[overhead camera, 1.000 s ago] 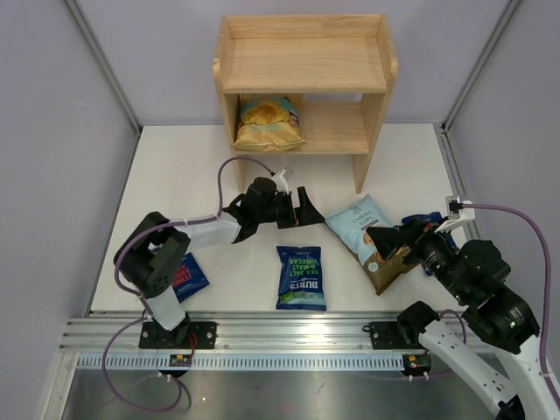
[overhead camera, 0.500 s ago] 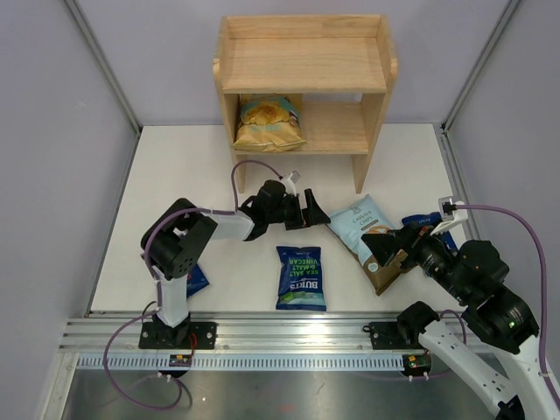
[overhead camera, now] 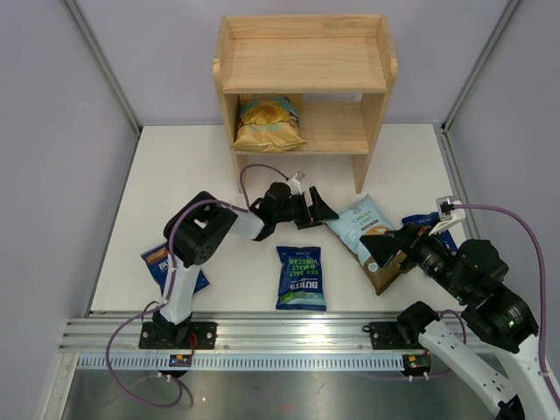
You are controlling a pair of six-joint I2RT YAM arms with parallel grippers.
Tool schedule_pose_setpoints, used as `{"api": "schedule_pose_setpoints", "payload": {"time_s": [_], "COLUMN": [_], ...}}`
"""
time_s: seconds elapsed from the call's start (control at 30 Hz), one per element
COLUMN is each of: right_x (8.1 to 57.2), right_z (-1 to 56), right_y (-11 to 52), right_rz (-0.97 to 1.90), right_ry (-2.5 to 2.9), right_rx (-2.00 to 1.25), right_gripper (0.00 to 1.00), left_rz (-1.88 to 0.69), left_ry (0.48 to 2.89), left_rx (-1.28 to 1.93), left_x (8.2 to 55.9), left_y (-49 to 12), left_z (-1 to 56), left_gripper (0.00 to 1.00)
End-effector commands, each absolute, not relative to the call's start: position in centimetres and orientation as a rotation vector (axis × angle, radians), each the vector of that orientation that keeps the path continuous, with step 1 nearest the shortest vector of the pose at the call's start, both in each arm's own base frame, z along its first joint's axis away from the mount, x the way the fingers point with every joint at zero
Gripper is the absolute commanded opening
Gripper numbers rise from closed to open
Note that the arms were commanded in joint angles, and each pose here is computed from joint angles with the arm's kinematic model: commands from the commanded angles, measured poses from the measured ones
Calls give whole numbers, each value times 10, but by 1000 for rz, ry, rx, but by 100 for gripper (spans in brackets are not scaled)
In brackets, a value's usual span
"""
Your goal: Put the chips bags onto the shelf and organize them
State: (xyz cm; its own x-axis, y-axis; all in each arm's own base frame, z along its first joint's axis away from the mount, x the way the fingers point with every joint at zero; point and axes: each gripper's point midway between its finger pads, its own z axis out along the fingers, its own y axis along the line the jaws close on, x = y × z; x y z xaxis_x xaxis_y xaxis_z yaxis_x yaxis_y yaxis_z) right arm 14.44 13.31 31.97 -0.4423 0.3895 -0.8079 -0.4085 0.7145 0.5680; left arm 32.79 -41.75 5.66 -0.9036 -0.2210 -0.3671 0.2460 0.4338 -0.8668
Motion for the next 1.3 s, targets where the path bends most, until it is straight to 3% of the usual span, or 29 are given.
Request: {"api": "schedule_pose_setpoints", "payload": {"time_s": [0.0,0.33,0.6,0.93,1.27], "right_x": [144,142,141,148,157], "right_z": [329,328,328,318,308], "right_y": [136,135,133,128,116], "right_rz": [922,934,925,876,816], "right_ry": [1796,1793,1793,1805,1824], "right_rx": [-33,-15,-14,17,124], "right_gripper": [99,99,99,99,99], "left_rz": [-1601,-1739,-1864,-1954,-1900], "left_ry": [2157,2117,1985,1770,1487], "left_rx": [56,70,81,56,57], "left_x": [332,319,313,287,255], "left_y": [-436,-457,-458,-427,-372], "left_z": [77,77,95,136,213], "left_gripper": [93,77,38,3,0]}}
